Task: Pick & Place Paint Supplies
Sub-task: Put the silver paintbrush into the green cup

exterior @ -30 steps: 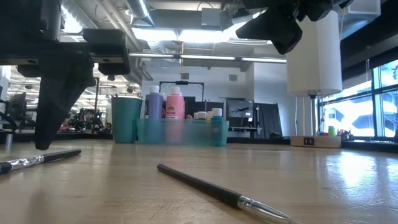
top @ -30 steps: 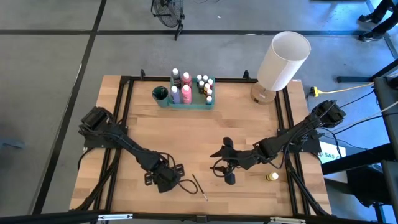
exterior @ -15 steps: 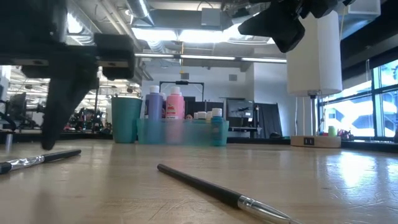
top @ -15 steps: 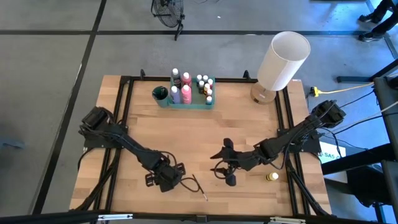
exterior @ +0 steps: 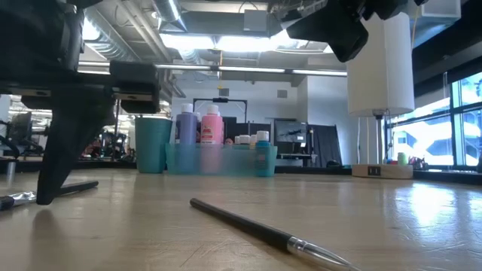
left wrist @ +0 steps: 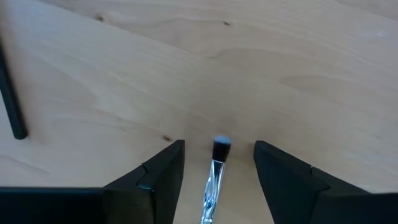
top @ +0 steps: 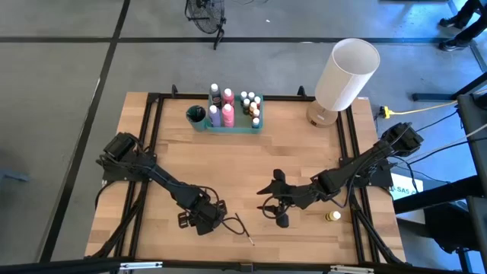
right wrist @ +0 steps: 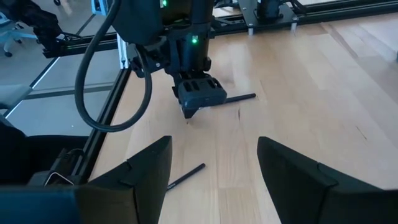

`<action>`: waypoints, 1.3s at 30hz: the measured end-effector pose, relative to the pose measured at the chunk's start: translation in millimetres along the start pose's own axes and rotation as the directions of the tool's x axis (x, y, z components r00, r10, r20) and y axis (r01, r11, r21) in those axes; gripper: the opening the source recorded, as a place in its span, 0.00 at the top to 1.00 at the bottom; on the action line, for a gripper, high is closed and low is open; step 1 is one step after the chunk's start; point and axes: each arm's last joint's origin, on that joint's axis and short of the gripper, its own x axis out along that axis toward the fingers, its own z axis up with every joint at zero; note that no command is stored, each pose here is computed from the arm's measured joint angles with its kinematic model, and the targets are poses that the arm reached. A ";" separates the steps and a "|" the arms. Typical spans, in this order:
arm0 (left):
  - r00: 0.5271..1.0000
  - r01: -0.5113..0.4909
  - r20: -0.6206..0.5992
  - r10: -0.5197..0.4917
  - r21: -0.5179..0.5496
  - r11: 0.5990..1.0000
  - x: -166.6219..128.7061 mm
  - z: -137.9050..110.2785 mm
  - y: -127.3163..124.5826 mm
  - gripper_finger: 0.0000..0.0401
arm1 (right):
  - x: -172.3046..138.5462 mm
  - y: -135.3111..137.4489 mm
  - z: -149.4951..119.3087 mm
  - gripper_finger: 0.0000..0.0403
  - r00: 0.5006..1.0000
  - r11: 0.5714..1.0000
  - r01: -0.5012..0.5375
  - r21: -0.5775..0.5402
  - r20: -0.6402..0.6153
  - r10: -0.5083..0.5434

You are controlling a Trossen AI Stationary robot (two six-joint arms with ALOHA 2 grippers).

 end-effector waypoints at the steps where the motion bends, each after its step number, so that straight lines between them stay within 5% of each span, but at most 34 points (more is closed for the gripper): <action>1: 1.000 0.001 -0.001 -0.001 0.000 1.000 0.0 -0.1 -0.1 0.53 | 0.0 0.2 0.0 0.40 1.000 1.000 -0.001 0.000 0.001 0.001; 31: 0.999 0.047 0.005 -0.047 0.012 0.999 5.9 -3.4 0.6 0.97 | 0.1 0.4 0.5 0.40 1.000 1.000 -0.004 0.002 0.005 0.004; 39: 0.999 0.047 0.004 -0.047 0.011 0.999 6.1 -3.5 0.5 0.99 | 0.0 0.4 0.6 0.40 1.000 1.000 -0.004 0.001 0.006 0.004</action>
